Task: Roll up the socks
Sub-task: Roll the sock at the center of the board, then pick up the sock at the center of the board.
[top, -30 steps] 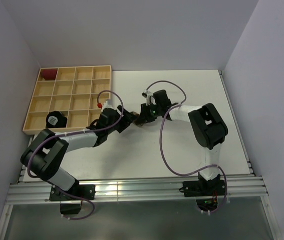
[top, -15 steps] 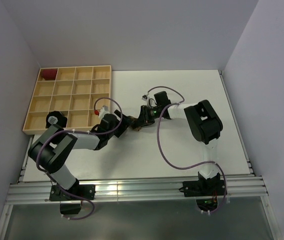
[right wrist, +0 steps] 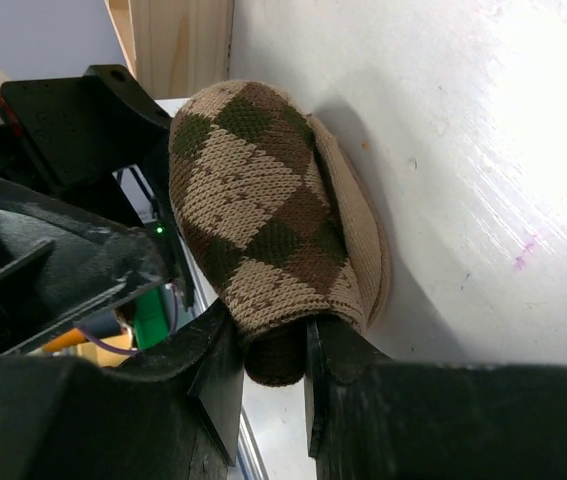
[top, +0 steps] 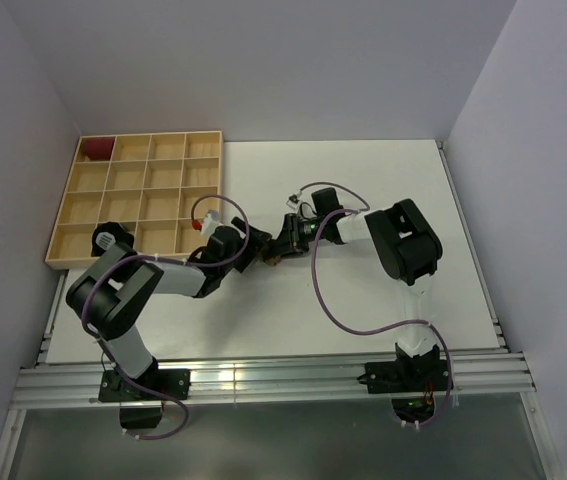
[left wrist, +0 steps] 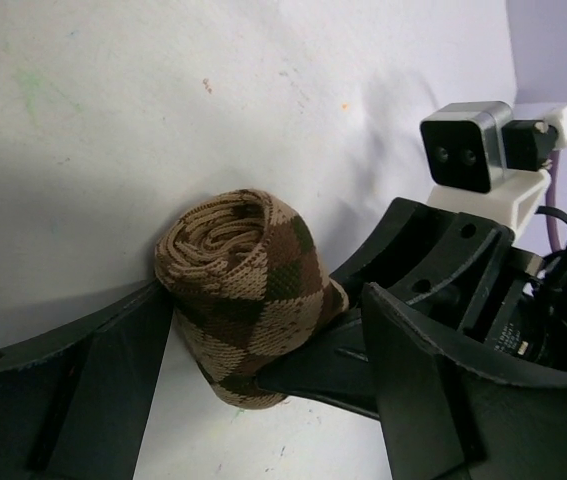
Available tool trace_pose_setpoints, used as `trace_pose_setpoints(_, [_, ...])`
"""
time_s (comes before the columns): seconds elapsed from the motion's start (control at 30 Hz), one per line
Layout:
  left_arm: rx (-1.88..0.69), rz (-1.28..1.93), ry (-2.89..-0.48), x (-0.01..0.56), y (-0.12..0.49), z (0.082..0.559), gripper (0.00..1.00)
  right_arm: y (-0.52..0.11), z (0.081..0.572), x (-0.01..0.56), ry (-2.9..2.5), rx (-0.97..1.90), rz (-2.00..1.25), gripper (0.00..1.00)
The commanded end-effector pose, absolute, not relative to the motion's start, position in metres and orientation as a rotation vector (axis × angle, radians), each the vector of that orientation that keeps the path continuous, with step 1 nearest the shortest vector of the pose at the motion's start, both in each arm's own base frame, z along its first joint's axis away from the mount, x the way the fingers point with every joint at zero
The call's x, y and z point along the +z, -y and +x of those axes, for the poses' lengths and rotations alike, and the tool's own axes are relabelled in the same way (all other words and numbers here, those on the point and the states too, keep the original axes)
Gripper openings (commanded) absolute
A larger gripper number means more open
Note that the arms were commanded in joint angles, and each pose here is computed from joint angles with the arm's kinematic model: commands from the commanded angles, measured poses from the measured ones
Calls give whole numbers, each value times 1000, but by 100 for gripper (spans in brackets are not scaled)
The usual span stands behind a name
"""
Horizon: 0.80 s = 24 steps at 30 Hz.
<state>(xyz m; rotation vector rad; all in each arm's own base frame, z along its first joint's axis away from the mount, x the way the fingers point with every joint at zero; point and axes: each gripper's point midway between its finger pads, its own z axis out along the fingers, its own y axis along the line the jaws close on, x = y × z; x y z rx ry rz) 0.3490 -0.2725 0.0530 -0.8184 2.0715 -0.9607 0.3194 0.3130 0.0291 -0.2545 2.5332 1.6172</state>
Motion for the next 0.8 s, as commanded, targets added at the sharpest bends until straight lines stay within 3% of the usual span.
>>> trace_pose_setpoints(0.0, [-798, -922, -2209, 14, 264, 327, 80, -297, 271, -28, -2846, 1559, -2, 0])
trace_pose_setpoints(0.47, [-547, -947, -2439, -25, 267, 305, 74, -298, 273, -25, -2813, 1602, 121, 0])
trace_pose_setpoints(0.6, [-496, -926, -2514, -37, 270, 297, 67, -299, 276, -25, -2798, 1603, 150, 0])
trace_pose_setpoints(0.77, [-411, -870, -2616, -49, 273, 292, 40, -298, 279, -21, -2782, 1571, 138, 0])
